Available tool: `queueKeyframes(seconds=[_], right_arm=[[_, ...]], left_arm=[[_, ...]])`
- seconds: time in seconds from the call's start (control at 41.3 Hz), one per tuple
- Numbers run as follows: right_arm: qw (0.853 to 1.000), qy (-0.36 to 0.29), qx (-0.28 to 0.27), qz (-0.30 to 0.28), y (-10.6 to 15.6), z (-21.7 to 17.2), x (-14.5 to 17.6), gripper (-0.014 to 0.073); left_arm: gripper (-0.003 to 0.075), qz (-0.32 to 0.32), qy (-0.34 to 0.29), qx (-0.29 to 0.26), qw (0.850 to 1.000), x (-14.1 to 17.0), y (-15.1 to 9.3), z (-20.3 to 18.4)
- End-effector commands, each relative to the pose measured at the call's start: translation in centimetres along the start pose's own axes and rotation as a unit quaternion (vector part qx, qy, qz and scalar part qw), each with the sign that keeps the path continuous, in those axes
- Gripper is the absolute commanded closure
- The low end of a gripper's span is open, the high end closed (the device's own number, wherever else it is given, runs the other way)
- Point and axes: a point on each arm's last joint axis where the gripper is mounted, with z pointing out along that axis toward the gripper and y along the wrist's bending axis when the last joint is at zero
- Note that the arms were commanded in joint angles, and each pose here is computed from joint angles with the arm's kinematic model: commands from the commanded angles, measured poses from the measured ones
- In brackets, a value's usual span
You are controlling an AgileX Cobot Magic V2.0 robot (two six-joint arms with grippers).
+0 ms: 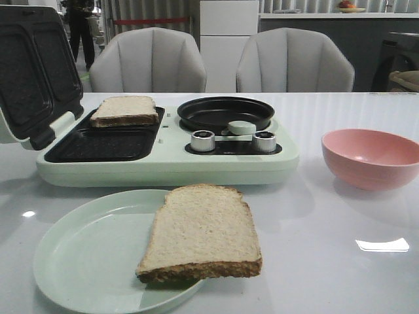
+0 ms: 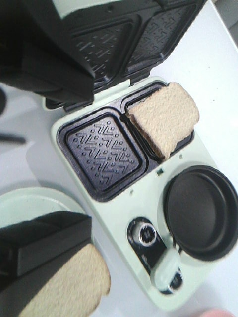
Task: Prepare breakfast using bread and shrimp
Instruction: 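Open the left gripper and withdraw it from the grill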
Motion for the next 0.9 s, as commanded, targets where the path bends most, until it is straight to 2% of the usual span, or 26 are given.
queueKeyframes(seconds=[0.0,0.315,0.46,0.702,0.871], right_arm=[[0.999,-0.046,0.006,-0.011,-0.2,-0.6,-1.3,-0.0015],[0.999,-0.044,0.006,-0.011,-0.2,-0.6,-1.3,-0.0015],[0.999,-0.044,0.006,-0.011,-0.2,-0.6,-1.3,-0.0015],[0.999,-0.041,0.001,-0.004,-0.1,-0.6,-1.2,-0.0015],[0.999,-0.015,-0.033,0.017,0.6,-1.1,-1.4,-0.0015]], left_arm=[[0.0198,-0.021,-0.063,0.020,0.998,0.7,0.1,-3.4],[0.0198,-0.073,-0.118,0.082,0.987,8.2,-0.5,-7.1],[0.0198,-0.086,-0.137,0.095,0.982,10.5,-0.7,-8.2],[0.0199,-0.087,-0.153,0.096,0.980,12.1,-0.6,-8.7],[0.0199,-0.082,-0.158,0.089,0.980,12.0,-0.5,-8.7]])
